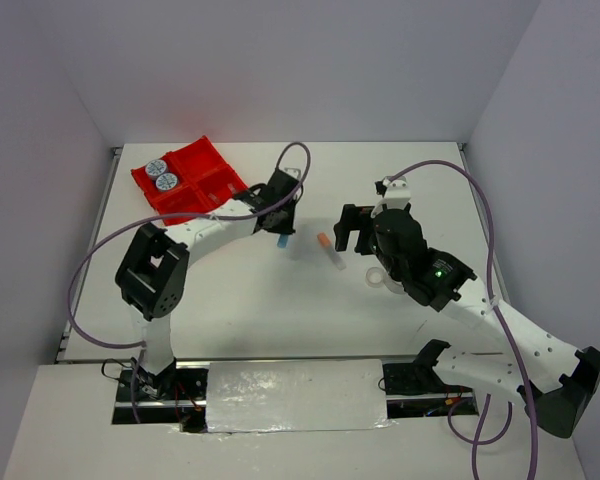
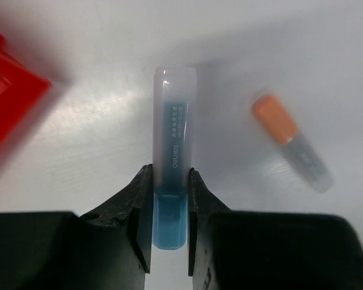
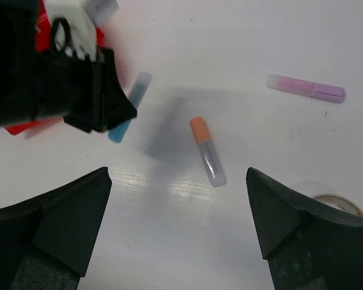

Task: Sort the stationery into containers
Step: Pick up the pen from the center of the board, then place the pen in the storage box.

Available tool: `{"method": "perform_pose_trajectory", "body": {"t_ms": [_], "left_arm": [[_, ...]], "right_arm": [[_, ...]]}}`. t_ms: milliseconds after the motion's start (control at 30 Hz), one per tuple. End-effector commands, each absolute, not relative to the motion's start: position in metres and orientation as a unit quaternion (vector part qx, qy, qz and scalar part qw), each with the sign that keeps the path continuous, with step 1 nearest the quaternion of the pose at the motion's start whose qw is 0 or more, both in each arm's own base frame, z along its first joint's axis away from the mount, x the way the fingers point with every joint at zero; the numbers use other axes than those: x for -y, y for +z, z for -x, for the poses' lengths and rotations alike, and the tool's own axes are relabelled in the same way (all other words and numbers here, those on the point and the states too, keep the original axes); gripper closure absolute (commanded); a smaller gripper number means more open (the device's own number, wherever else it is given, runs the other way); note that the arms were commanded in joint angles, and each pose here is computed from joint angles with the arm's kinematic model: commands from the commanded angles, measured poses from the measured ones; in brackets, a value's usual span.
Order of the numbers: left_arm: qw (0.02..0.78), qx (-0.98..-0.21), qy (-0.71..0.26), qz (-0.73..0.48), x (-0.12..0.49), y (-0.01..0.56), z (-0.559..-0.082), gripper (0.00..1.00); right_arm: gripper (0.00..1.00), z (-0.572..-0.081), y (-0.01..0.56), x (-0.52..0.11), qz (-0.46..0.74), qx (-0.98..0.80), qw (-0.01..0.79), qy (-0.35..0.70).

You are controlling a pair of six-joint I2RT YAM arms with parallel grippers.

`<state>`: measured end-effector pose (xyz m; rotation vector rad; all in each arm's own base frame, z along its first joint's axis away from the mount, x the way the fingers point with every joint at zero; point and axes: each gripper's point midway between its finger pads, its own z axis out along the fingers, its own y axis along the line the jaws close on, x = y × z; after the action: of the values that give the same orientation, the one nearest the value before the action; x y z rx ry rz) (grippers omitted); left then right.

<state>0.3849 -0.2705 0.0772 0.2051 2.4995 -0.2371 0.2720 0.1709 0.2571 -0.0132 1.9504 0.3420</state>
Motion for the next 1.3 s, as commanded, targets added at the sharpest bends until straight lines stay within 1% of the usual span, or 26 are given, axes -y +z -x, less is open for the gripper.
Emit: {"method": "perform_pose_trajectory", "body": {"t_ms": [0,67,133,167,233,267,300,367,400,433,467,500,533,600,633,667,700,833,933,1033,1067,1100,1133,1167,1233,1267], "left_arm": [[0.389,-0.911,-0.121,-0.069,0.274,0.161,-0.416,1.0],[0.41,-0.905,-0.108,-0.041,0.261,0.182,-0.428,1.0],[0.433,-0.897,-0.093,0.012,0.23,0.202,-0.45,1.0],[0.442,-0.891,-0.085,0.059,0.203,0.209,-0.465,1.0],[0.467,-0.874,-0.092,0.1,0.179,0.231,-0.485,1.0],[0.475,-0.865,-0.084,0.136,0.153,0.235,-0.499,1.0],[0.494,-0.852,-0.082,0.155,0.14,0.251,-0.511,1.0],[0.507,-0.84,-0.06,0.182,0.117,0.253,-0.532,1.0],[0.526,-0.824,-0.048,0.204,0.095,0.268,-0.546,1.0],[0.531,-0.819,-0.042,0.212,0.084,0.27,-0.555,1.0],[0.521,-0.821,-0.024,0.231,0.066,0.251,-0.569,1.0],[0.532,-0.811,-0.022,0.242,0.057,0.259,-0.58,1.0],[0.523,-0.815,-0.012,0.25,0.05,0.24,-0.592,1.0],[0.534,-0.801,0.006,0.271,0.026,0.24,-0.607,1.0],[0.527,-0.803,0.009,0.276,0.015,0.225,-0.615,1.0],[0.541,-0.792,0.006,0.283,0.008,0.229,-0.625,0.98],[0.53,-0.803,-0.013,0.274,0.013,0.213,-0.632,0.97],[0.525,-0.8,-0.006,0.29,-0.01,0.197,-0.644,0.95],[0.52,-0.802,-0.004,0.293,-0.017,0.183,-0.646,0.9],[0.509,-0.808,0.001,0.298,-0.021,0.168,-0.644,0.69],[0.504,-0.81,-0.002,0.299,-0.021,0.161,-0.643,0.47],[0.499,-0.812,-0.005,0.302,-0.021,0.155,-0.643,0.36],[0.497,-0.813,-0.008,0.304,-0.021,0.152,-0.643,0.36],[0.496,-0.814,-0.014,0.302,-0.02,0.154,-0.644,0.16],[0.493,-0.815,-0.02,0.303,-0.017,0.159,-0.642,0.11],[0.494,-0.815,-0.027,0.301,-0.015,0.162,-0.641,0.07]], "right_arm": [[0.0,-0.275,0.273,-0.171,0.003,-0.808,0.567,0.157],[0.0,-0.274,0.274,-0.172,0.005,-0.807,0.568,0.16],[0.0,-0.273,0.274,-0.174,0.009,-0.806,0.568,0.166],[0.0,-0.273,0.274,-0.175,0.012,-0.806,0.568,0.167],[0.0,-0.273,0.274,-0.176,0.014,-0.807,0.566,0.169],[0.0,-0.273,0.274,-0.176,0.015,-0.807,0.566,0.168],[0.0,-0.273,0.273,-0.176,0.016,-0.807,0.565,0.167],[0.0,-0.272,0.275,-0.177,0.019,-0.806,0.566,0.171],[0.0,-0.273,0.275,-0.177,0.018,-0.806,0.567,0.172],[0.0,-0.272,0.274,-0.178,0.02,-0.806,0.566,0.174],[0.0,-0.271,0.275,-0.18,0.023,-0.805,0.565,0.179],[0.0,-0.271,0.275,-0.181,0.024,-0.805,0.564,0.179],[0.0,-0.271,0.274,-0.182,0.026,-0.806,0.564,0.18],[0.0,-0.271,0.272,-0.183,0.03,-0.808,0.561,0.179],[0.0,-0.271,0.273,-0.183,0.032,-0.807,0.562,0.179],[0.0,-0.271,0.272,-0.183,0.033,-0.808,0.561,0.179],[0.0,-0.272,0.272,-0.184,0.034,-0.808,0.56,0.179],[0.0,-0.272,0.271,-0.186,0.038,-0.809,0.558,0.18],[0.0,-0.273,0.27,-0.189,0.042,-0.81,0.556,0.182],[0.0,-0.274,0.268,-0.193,0.048,-0.812,0.552,0.184],[0.0,-0.275,0.267,-0.194,0.05,-0.813,0.55,0.183],[0.0,-0.275,0.268,-0.195,0.052,-0.813,0.55,0.186],[0.0,-0.275,0.266,-0.196,0.054,-0.814,0.548,0.185],[0.0,-0.275,0.266,-0.196,0.054,-0.814,0.548,0.185],[0.0,-0.276,0.266,-0.195,0.053,-0.814,0.549,0.183],[0.0,-0.276,0.266,-0.195,0.053,-0.814,0.549,0.183]]}}
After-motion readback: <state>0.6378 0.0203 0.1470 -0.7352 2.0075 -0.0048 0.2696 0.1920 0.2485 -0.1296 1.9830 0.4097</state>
